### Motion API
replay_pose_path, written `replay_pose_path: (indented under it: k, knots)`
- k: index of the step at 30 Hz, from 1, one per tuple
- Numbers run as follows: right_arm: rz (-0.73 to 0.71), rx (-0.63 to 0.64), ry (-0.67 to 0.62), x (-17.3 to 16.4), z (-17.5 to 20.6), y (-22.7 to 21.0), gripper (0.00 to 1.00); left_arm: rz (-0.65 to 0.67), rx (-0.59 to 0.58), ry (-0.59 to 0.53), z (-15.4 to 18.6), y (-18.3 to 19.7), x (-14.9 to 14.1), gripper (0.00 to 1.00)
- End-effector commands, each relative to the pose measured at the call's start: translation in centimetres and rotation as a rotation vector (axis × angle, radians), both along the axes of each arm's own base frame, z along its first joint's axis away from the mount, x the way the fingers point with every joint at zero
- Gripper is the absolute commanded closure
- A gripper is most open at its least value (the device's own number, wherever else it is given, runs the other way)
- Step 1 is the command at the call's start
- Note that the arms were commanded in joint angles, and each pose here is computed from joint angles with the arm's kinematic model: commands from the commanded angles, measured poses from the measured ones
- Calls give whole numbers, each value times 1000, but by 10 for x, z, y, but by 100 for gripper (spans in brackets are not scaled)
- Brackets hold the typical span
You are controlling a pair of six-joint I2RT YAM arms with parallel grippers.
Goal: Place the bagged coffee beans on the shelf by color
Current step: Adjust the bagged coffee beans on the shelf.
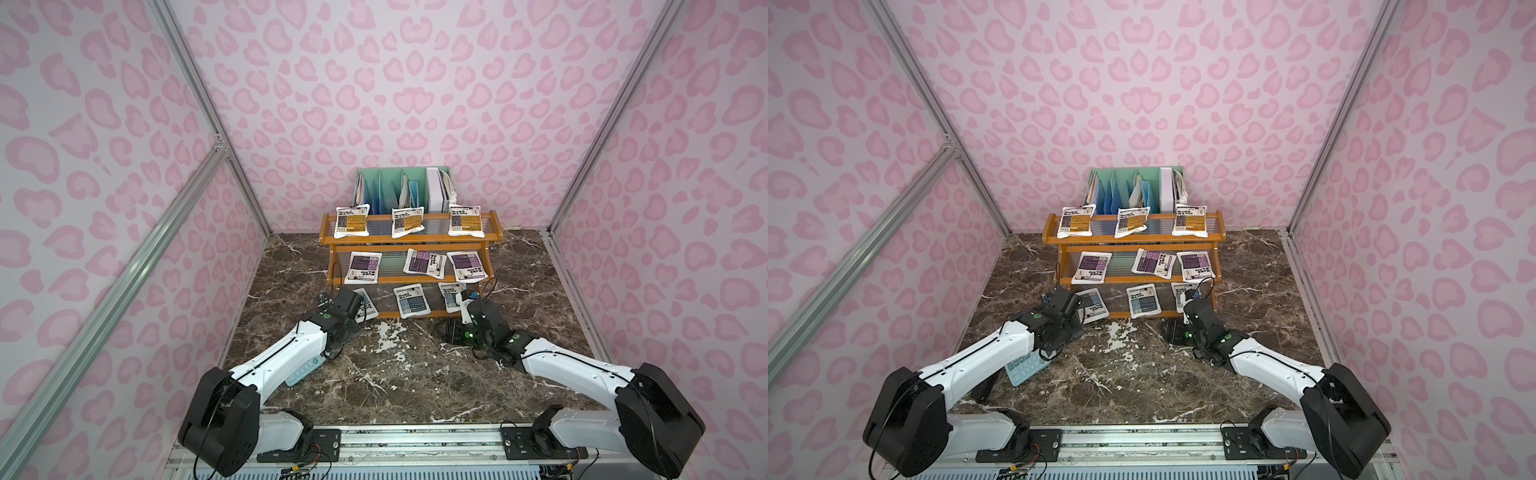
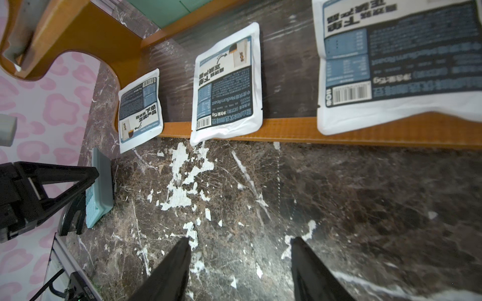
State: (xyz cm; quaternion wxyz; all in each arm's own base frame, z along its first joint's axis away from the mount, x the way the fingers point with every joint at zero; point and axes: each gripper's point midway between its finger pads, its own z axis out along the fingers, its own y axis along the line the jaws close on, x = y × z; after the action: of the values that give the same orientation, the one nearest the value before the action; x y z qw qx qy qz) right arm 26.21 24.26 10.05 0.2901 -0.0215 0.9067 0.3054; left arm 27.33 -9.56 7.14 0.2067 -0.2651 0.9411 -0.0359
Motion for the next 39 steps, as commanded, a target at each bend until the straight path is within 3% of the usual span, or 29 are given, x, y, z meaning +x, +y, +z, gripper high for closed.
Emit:
replay_pose_path:
  k: [1,19,39]
  knots:
    - [-18,-26,-4,0,-3,-8,37,3,-57,26,-7,-11,0,72]
    - [-111,11,-48,-4,7,-43,36,-12,55,32,-9,-12,34,73]
    - [-152,40,-140,-25,31,-72,35,-6,147,-39,-4,-6,61,72]
